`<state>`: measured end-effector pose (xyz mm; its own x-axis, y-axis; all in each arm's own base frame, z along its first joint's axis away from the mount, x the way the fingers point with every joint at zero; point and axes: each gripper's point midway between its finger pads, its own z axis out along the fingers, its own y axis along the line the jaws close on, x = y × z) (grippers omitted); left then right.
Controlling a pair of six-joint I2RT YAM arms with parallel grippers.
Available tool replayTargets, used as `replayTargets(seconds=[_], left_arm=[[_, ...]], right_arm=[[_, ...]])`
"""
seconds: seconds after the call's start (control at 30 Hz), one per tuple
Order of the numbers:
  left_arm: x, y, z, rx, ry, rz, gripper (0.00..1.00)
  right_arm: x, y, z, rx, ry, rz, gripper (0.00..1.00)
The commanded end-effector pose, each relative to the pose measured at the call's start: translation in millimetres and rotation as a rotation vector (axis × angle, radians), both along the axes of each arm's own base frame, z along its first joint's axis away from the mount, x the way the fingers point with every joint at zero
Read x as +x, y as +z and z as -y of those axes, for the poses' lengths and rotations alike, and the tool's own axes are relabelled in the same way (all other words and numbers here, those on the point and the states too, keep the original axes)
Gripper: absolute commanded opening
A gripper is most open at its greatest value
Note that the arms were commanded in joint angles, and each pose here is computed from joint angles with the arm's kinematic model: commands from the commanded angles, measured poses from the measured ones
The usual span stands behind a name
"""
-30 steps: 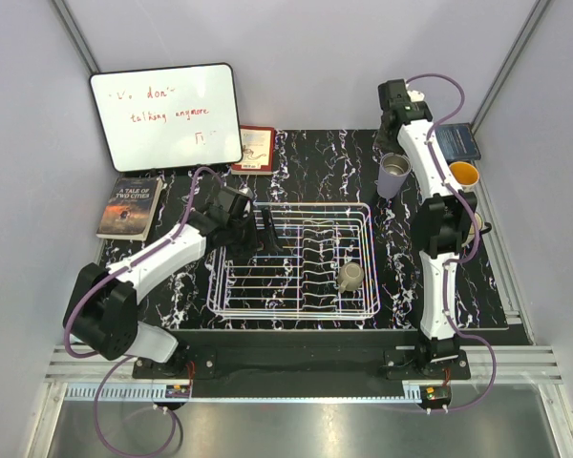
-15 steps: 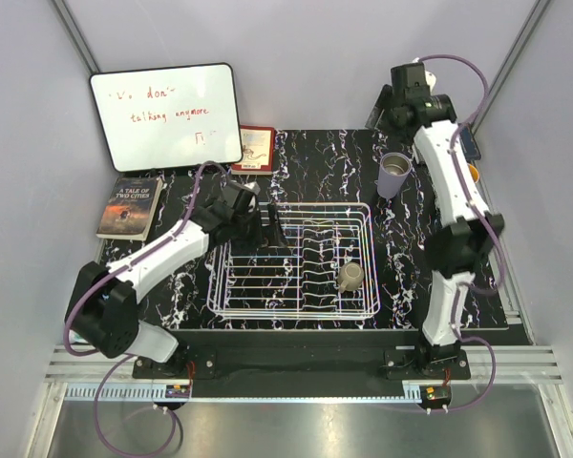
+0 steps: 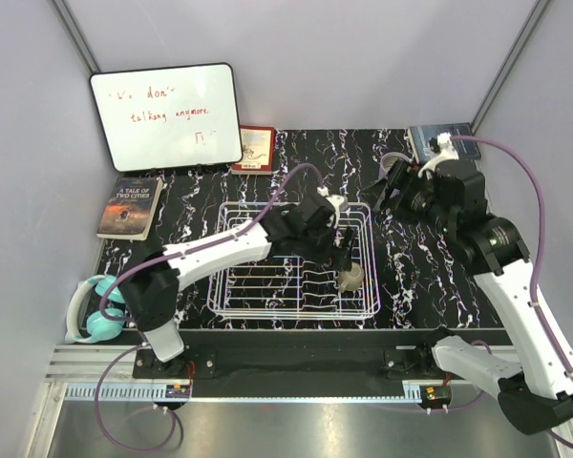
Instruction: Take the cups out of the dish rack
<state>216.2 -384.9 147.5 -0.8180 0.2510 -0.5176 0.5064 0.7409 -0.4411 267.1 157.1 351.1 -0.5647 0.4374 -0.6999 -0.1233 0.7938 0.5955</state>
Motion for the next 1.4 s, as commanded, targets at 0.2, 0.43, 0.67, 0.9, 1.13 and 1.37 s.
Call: replayTargets(seconds=[0.2, 0.43, 0.67, 0.9, 1.13, 1.37], left_arm=[[-20, -15, 51, 0.042, -0.121, 0.044, 0.99], [-12, -36, 62, 0.104, -0.121, 0.047, 0.99], [0, -64, 54, 0.197, -0.068, 0.063, 0.98], [16, -80, 42, 0.275, 0.025, 0.101, 0.93], [24, -93, 30, 0.346, 0.061, 0.129, 0.77], [34, -92, 21, 0.387, 0.090, 0.189, 0.58]], right_arm=[[-51, -12, 11, 0.035, 0.044, -0.008, 0.76], [-61, -19, 9, 0.050, 0.069, -0.022, 0.76], [-62, -23, 8, 0.039, 0.083, -0.026, 0.76], [-62, -32, 5, 0.037, 0.098, -0.048, 0.76], [-63, -39, 5, 0.039, 0.094, -0.062, 0.76], [-64, -43, 6, 0.039, 0.095, -0.069, 0.75]])
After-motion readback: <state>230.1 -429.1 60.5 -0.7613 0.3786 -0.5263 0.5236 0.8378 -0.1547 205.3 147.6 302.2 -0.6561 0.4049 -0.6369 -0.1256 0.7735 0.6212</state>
